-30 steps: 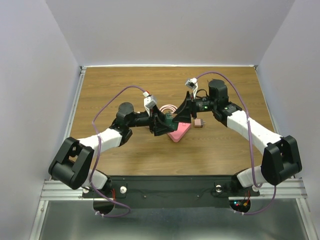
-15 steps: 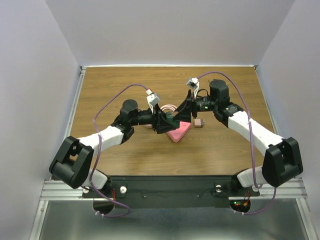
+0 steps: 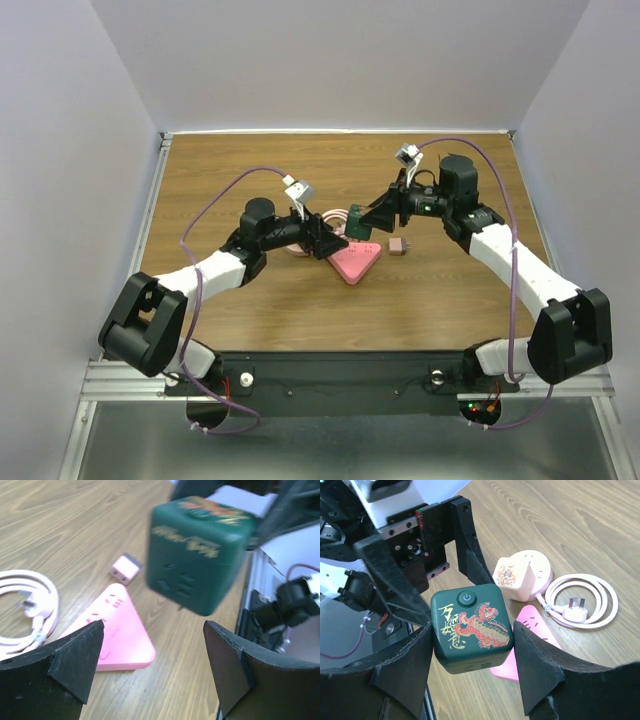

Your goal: Insert the plug

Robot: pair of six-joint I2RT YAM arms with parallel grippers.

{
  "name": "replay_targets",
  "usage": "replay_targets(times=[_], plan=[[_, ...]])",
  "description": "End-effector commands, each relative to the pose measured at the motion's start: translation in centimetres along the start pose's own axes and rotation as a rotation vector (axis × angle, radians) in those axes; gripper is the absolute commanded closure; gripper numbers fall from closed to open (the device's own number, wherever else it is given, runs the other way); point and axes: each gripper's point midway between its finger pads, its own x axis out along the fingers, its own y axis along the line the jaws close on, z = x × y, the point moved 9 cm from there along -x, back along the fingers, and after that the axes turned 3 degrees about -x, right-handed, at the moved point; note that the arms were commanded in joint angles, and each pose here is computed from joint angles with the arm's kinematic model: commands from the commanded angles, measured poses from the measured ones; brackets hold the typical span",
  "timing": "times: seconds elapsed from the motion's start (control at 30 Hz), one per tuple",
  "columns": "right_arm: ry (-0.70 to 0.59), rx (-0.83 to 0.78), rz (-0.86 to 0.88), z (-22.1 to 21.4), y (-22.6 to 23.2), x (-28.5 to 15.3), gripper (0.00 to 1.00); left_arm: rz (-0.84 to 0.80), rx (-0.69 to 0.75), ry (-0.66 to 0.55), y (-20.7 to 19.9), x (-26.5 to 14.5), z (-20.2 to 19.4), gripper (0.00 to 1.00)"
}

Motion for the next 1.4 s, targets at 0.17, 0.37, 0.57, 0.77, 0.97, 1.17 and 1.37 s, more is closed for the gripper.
replay_targets(times=[0.17, 0.37, 0.57, 0.77, 0.97, 1.17, 1.37], plan=[[-0.065, -0.039, -0.169, 0.8, -0.7, -0.8, 1.00, 0.313, 0.025, -0.148, 1.1, -1.8, 2.4, 0.07], [-0.104, -0.015, -0.364, 1.2, -2.3, -1.1, 0.99, 0.618, -0.082, -0.183, 2.6, -3.4, 2.6, 0.06], [-0.101, 0.018, -0.432, 0.8, -3.3, -0.9, 1.00, 0.817, -0.220, -0.130, 3.6, -4.1, 1.8, 0.05], [-0.100, 0.012, -0.437, 0.7, -3.3, -0.9, 0.99, 0.887, -0.317, -0.174, 2.8, -5.0, 1.7, 0.05], [-0.072, 0.024, -0.477, -0.5, -4.1, -0.8, 1.00, 0.886, -0.333, -0.181, 1.8, -5.5, 1.2, 0.05], [-0.108, 0.032, -0.605, -0.6, -4.4, -1.9, 0.99, 0.767, -0.317, -0.153, -1.6, -4.3, -0.7, 0.05], [-0.133, 0.045, -0.627, -0.3, -4.1, -2.3, 1.00, 0.698, -0.275, 0.003, -4.0, -0.7, -3.9, 0.05]])
